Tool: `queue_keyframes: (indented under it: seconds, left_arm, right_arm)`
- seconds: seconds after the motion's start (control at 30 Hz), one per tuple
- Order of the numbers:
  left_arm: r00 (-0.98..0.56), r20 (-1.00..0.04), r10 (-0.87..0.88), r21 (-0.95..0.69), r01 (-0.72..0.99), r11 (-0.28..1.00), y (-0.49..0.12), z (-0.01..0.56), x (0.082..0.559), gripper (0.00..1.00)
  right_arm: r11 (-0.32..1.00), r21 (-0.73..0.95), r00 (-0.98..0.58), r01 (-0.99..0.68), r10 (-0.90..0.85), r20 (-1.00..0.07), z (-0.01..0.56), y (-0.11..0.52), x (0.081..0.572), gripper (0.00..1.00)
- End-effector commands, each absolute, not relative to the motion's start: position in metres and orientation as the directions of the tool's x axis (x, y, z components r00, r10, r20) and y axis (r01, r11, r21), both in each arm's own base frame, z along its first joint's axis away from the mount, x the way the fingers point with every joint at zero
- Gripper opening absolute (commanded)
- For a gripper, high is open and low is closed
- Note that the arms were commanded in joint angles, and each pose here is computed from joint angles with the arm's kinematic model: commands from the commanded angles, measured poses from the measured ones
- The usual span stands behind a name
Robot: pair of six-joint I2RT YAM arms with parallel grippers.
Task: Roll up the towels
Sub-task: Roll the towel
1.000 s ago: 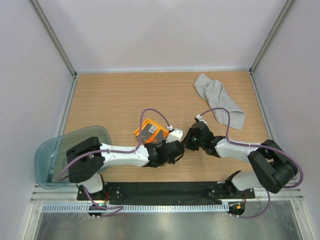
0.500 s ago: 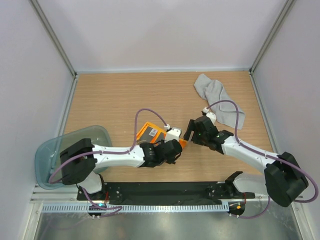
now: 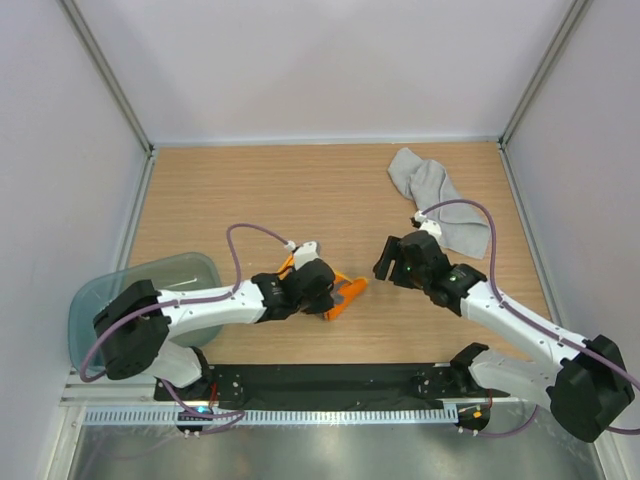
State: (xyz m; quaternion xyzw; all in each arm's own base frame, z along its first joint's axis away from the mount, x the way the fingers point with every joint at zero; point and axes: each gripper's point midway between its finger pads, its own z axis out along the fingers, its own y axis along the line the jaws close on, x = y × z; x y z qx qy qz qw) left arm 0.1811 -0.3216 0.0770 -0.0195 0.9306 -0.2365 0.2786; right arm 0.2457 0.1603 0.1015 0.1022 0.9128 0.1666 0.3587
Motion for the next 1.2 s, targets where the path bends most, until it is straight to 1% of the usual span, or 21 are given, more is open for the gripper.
queue_keyframes:
  seconds: [0.0, 0.13, 0.23, 0.33, 0.37, 0.43, 0.47, 0.57, 0.6, 0.67, 0.83, 0.97, 1.17]
  left_arm:
    - [-0.881, -0.377, -0.286, -0.505, -0.064, 0.861, -0.308, 0.065, 0.176, 0.01]
    - [-0.886, -0.315, -0.341, -0.493, -0.154, 0.856, -0.296, 0.050, 0.174, 0.01]
    - [-0.893, -0.288, -0.346, -0.485, -0.175, 0.857, -0.292, 0.041, 0.171, 0.01]
    - [-0.897, -0.263, -0.356, -0.475, -0.201, 0.857, -0.290, 0.034, 0.168, 0.01]
    - [-0.896, -0.255, -0.363, -0.475, -0.211, 0.854, -0.290, 0.033, 0.168, 0.00]
    - [-0.897, -0.237, -0.374, -0.465, -0.233, 0.854, -0.287, 0.028, 0.168, 0.00]
    - [-0.896, -0.231, -0.380, -0.463, -0.242, 0.853, -0.286, 0.026, 0.168, 0.00]
    - [-0.896, -0.220, -0.387, -0.454, -0.257, 0.853, -0.283, 0.022, 0.168, 0.00]
    - [-0.895, -0.216, -0.390, -0.453, -0.262, 0.852, -0.282, 0.021, 0.168, 0.01]
    - [-0.894, -0.214, -0.394, -0.450, -0.268, 0.852, -0.281, 0.021, 0.169, 0.00]
    - [-0.897, -0.210, -0.390, -0.437, -0.271, 0.858, -0.278, 0.016, 0.168, 0.00]
    - [-0.900, -0.209, -0.383, -0.429, -0.268, 0.863, -0.277, 0.013, 0.167, 0.00]
    - [-0.906, -0.212, -0.366, -0.426, -0.251, 0.869, -0.276, 0.015, 0.167, 0.01]
  right_arm:
    - [0.890, 0.455, -0.706, -0.037, 0.300, -0.642, 0.128, 0.180, 0.250, 0.73]
    - [0.852, 0.511, -0.719, -0.113, 0.285, -0.634, 0.133, 0.200, 0.247, 0.71]
    - [0.802, 0.567, -0.730, -0.186, 0.274, -0.627, 0.138, 0.218, 0.243, 0.69]
    - [0.746, 0.616, -0.747, -0.254, 0.254, -0.615, 0.142, 0.239, 0.236, 0.60]
    - [0.728, 0.628, -0.756, -0.273, 0.241, -0.608, 0.142, 0.245, 0.232, 0.53]
    - [0.705, 0.641, -0.765, -0.304, 0.221, -0.605, 0.141, 0.257, 0.228, 0.44]
    - [0.690, 0.652, -0.773, -0.313, 0.214, -0.598, 0.140, 0.262, 0.225, 0.38]
    - [0.654, 0.674, -0.779, -0.342, 0.204, -0.593, 0.135, 0.275, 0.220, 0.26]
    - [0.644, 0.686, -0.788, -0.339, 0.204, -0.581, 0.133, 0.277, 0.217, 0.24]
    - [0.648, 0.690, -0.798, -0.323, 0.205, -0.567, 0.120, 0.278, 0.217, 0.22]
    - [0.682, 0.675, -0.820, -0.282, 0.194, -0.538, 0.084, 0.277, 0.219, 0.21]
    - [0.686, 0.672, -0.815, -0.279, 0.201, -0.543, 0.075, 0.281, 0.226, 0.20]
    - [0.768, 0.614, -0.818, -0.183, 0.228, -0.528, 0.044, 0.266, 0.236, 0.18]
